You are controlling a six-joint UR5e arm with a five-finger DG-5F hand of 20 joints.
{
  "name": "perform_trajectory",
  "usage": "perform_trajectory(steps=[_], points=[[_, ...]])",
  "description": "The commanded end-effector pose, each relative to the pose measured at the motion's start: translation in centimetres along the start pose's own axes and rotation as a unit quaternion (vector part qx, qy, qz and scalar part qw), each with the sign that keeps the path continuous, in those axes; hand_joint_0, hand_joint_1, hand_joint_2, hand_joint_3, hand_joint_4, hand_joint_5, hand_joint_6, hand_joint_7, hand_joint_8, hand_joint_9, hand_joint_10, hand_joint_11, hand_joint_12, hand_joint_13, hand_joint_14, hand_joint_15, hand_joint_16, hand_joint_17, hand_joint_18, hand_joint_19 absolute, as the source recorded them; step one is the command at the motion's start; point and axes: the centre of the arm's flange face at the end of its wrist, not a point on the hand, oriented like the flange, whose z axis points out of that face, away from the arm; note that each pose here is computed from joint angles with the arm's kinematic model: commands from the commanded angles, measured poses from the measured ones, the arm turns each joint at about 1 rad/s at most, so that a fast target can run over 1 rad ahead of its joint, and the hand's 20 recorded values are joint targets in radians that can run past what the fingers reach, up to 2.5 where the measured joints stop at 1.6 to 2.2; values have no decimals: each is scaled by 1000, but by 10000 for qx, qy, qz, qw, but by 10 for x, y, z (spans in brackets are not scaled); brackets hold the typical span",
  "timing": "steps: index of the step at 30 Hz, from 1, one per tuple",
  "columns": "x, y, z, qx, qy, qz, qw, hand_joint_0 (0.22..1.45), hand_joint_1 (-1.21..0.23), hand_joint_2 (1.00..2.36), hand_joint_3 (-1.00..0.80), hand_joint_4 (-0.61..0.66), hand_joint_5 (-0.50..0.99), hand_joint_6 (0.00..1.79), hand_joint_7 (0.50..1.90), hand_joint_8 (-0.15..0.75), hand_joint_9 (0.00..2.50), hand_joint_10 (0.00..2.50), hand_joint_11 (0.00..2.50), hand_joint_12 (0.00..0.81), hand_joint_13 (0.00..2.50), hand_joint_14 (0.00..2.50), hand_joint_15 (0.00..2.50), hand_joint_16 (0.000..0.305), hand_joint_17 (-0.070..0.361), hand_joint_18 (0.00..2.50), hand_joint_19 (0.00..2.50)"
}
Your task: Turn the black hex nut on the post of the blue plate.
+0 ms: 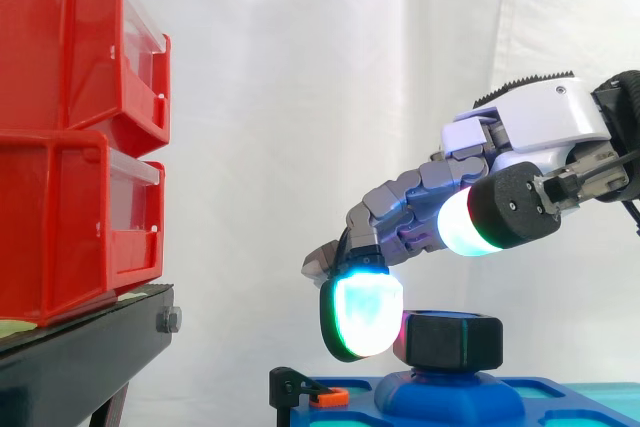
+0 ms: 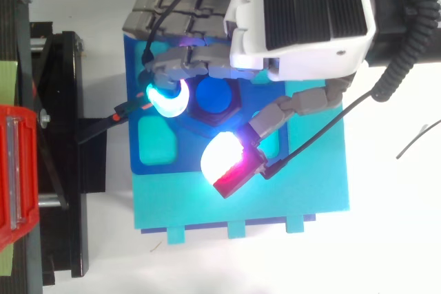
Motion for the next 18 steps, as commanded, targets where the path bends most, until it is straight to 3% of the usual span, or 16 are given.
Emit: perform_trajectory(steps=[1,7,18], points=[[-1,-4,-1,-23,10,6,10000,470,-345,1000,-500,207,-209,502,1100,241,151,0,2,372,144,0,19,58,131,0,49],[-8,-12,-5,-91,-13,16,10000,470,-344,1000,-500,209,-209,502,1098,242,152,0,2,373,144,0,15,58,131,0,55],[-26,-9,-3,-180,-150,13,9997,471,-346,1000,-500,209,-209,502,1094,242,152,0,9,372,145,0,15,58,131,0,62]])
